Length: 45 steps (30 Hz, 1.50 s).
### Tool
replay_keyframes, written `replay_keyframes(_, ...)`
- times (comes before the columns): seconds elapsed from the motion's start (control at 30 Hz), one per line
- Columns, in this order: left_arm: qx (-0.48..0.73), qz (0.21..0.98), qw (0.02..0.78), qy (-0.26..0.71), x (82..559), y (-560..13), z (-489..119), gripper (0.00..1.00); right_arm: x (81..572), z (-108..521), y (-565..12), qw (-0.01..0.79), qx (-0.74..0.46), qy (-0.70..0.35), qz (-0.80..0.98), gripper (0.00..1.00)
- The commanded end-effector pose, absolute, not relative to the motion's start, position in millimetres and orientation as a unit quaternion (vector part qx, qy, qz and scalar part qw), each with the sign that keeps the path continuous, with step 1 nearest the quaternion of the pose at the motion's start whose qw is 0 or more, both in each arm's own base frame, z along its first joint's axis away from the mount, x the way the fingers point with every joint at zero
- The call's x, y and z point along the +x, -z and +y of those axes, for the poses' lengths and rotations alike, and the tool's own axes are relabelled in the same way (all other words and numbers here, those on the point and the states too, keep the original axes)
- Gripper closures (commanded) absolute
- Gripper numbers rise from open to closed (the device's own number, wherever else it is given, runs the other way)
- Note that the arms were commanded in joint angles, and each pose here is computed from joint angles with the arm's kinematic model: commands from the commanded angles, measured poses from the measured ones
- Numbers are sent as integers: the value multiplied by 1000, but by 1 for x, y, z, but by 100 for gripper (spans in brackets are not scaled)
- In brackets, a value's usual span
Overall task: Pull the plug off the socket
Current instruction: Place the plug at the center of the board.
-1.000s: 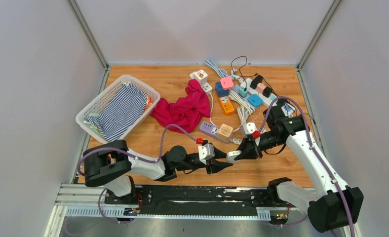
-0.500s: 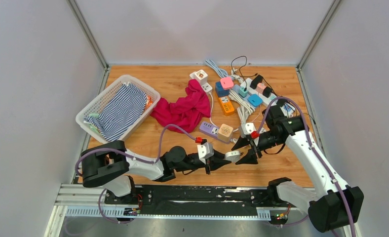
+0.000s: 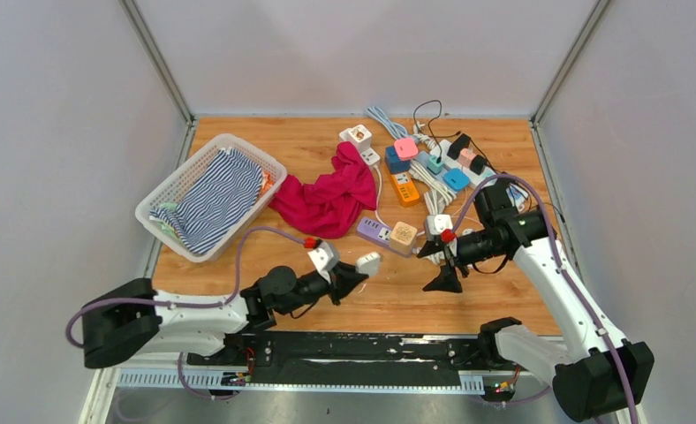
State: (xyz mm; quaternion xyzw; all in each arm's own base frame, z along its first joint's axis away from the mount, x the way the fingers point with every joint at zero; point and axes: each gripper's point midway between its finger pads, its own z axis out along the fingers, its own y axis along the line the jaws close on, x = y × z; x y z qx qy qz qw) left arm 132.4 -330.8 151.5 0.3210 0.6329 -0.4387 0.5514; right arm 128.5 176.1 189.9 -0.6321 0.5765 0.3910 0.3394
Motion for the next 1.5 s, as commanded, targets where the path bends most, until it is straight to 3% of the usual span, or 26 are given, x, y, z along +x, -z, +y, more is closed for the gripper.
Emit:
replay_keyframes(0.0, 177, 705, 575, 375, 184, -142, -271, 100, 138, 173, -185, 340, -630, -362, 598, 22)
replay_keyframes(0.43, -82, 762, 621, 167, 255, -116, -135, 100, 148, 170, -176, 334, -621, -346, 619, 22)
replay_keyframes(1.03, -160, 810, 564, 32, 279, -93, -114, 100, 151, 168, -173, 332, -620, -339, 625, 21)
replay_keyframes(1.47, -224, 825, 515, -61, 279, -80, -91, 87, 152, 168, -171, 329, -619, -338, 628, 21)
